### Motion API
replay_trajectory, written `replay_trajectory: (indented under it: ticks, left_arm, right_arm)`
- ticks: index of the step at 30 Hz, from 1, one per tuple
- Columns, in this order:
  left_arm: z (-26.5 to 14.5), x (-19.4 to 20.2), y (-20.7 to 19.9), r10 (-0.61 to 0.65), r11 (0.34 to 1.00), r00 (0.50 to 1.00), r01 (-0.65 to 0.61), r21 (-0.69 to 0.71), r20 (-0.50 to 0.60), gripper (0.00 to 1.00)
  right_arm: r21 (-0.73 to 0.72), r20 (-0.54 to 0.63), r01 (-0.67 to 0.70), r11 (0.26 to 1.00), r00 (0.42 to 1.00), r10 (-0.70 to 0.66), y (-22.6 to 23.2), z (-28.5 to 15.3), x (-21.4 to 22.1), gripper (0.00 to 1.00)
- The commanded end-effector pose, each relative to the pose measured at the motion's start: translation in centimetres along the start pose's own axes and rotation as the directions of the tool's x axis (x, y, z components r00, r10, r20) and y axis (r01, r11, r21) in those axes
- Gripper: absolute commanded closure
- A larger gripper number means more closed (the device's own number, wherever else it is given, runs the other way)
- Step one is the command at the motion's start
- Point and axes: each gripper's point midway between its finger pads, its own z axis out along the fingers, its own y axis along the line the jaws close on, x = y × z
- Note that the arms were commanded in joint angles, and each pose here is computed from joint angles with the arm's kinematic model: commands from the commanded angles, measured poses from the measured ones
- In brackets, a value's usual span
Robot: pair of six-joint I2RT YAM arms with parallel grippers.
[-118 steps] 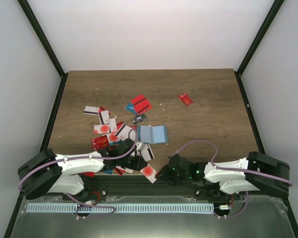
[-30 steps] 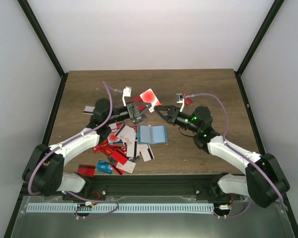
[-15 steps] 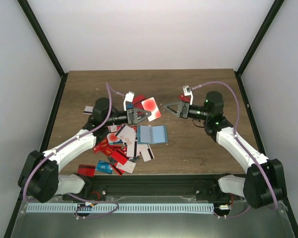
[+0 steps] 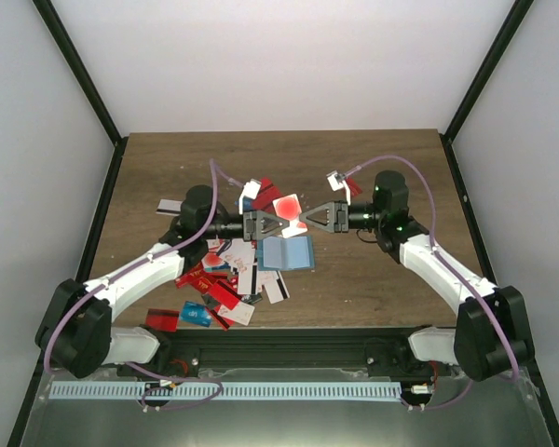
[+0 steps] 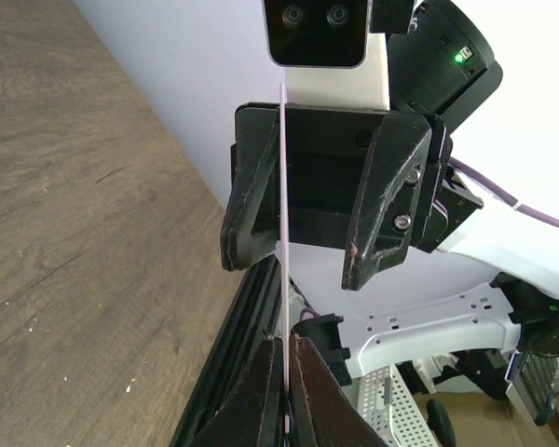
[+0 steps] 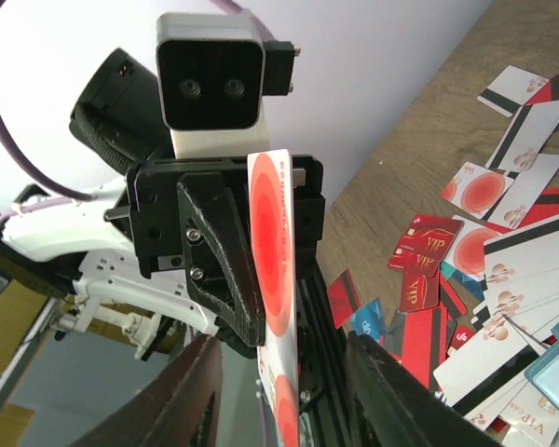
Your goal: Put the credit cards into the card holder
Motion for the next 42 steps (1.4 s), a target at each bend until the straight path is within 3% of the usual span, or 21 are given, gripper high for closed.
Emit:
replay_trajectory:
  ticks: [1, 11, 16, 21, 27, 30, 36, 42]
  left_arm:
    - [0.3, -0.4, -1.0, 0.043, 0.999, 0.999, -0.043, 0.028, -0.010, 0.96]
    - [0.7, 0.3, -0.4, 0.030, 0.999, 0.999, -0.030, 0.015, -0.028, 0.94]
    - [0.6, 0.7, 1.2, 0.029, 0.998, 0.999, -0.030, -0.055, -0.031, 0.75]
    - [-0.4, 1.2, 6.3, 0.032, 0.946, 0.999, -0.040, -0.320, -0.029, 0.65]
    - [-2.3, 3.3, 12.8, -0.010, 0.820, 0.997, -0.036, -0.572, -0.077, 0.65]
    - [-2.8, 3.9, 15.0, -0.037, 0.769, 0.995, -0.030, -0.639, -0.091, 0.72]
    - [-3.0, 4.8, 18.2, -0.077, 0.702, 0.989, -0.037, -0.711, -0.127, 0.81]
    - [-2.6, 5.7, 20.1, -0.111, 0.687, 0.981, -0.041, -0.726, -0.161, 0.86]
  right_arm:
    - [-0.054, -0.038, 0.053, 0.997, 0.998, -0.055, 1.8, 0.7, -0.4, 0.65]
    - [-0.042, -0.052, 0.050, 0.998, 0.997, -0.052, 1.7, 1.0, 0.1, 0.99]
    - [0.043, -0.043, 0.004, 0.999, 0.999, -0.002, -0.3, 0.9, 0.9, 0.99]
    - [0.183, -0.038, -0.089, 0.979, 0.995, 0.097, -4.2, 0.6, 2.7, 0.99]
    - [0.341, -0.027, -0.212, 0.916, 0.972, 0.235, -8.9, 0.1, 5.4, 0.99]
    - [0.392, -0.018, -0.246, 0.887, 0.962, 0.274, -10.7, 0.0, 6.1, 0.99]
    - [0.458, -0.027, -0.296, 0.838, 0.938, 0.346, -13.7, 0.5, 7.4, 0.99]
    - [0.526, -0.046, -0.305, 0.794, 0.922, 0.384, -16.0, 1.1, 8.3, 0.99]
